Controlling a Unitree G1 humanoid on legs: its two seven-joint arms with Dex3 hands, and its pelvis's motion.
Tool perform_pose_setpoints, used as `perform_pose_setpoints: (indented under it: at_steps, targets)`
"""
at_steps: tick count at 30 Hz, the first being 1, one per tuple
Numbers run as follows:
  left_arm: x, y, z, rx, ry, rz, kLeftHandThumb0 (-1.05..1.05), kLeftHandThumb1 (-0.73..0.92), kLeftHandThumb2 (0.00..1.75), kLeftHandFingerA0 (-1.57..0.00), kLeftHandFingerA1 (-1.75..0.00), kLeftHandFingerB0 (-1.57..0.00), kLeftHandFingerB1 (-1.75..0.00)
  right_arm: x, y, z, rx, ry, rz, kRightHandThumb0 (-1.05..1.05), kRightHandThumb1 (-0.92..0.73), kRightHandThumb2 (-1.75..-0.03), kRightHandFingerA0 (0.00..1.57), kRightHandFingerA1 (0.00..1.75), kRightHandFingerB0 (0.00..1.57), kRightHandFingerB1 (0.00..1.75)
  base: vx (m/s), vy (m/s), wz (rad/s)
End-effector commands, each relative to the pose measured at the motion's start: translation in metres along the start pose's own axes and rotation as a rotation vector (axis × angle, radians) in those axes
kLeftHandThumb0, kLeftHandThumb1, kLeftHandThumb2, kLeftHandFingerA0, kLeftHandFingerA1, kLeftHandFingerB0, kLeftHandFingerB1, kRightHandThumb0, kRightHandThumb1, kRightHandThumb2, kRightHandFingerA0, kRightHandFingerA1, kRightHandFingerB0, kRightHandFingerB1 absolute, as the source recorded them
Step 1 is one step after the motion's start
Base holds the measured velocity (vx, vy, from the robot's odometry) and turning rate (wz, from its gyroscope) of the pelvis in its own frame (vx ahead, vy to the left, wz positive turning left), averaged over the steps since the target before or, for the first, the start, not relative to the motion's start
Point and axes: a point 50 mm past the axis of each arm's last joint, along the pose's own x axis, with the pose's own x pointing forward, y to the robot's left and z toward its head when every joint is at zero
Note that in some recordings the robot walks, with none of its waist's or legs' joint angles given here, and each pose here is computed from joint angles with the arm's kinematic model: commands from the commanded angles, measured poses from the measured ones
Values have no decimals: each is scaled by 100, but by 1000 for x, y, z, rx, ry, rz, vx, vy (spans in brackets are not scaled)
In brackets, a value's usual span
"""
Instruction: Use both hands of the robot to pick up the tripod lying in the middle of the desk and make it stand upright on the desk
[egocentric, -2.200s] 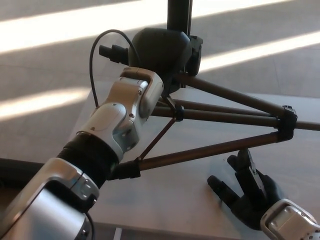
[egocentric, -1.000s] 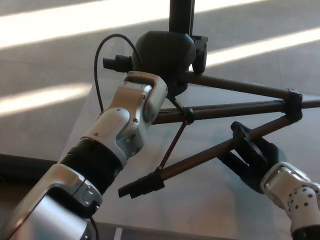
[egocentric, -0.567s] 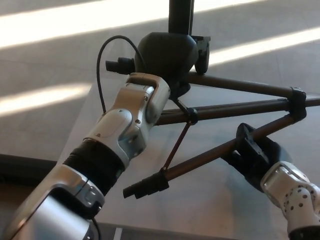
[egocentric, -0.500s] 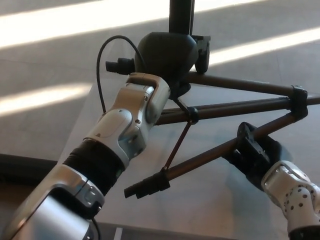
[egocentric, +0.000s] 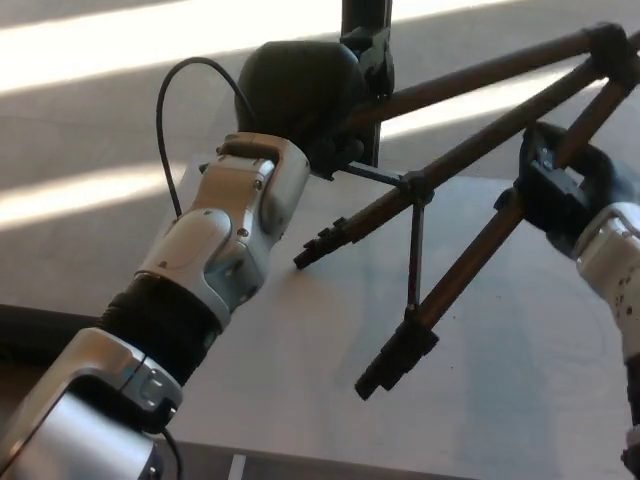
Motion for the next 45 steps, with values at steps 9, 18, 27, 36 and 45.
perform_pose_setpoints:
  at_steps: [9,18,27,36,45]
  targets:
    - [-19,-22,-24,-48,98,-77,-15,59,91,-83,-175,-64,-156,-27,66,124,-346,-413,190,-22,-44,-131,99,175,75,168,0,0,0]
    - [-39,-43,-26,-137,160,-68,-10,49,85,-84,-175,-64,-162,-44,95,111,-672,-750,258,-16,-31,-143,98,175,88,154,0,0,0]
    - [-73,-78,-30,-247,226,-68,-21,51,103,-116,-136,-92,-120,-69,121,82,-928,-1068,279,-19,-40,-134,96,175,82,160,0,0,0]
    - [-94,-95,-33,-266,268,-102,-20,52,96,-115,-138,-87,-122,-76,120,58,-942,-1116,347,-18,-42,-140,99,175,82,158,0,0,0]
    - [-103,-106,-31,-308,286,-108,-16,66,95,-87,-175,-65,-162,-96,130,45,-921,-1275,459,-28,-43,-135,96,175,81,170,0,0,0]
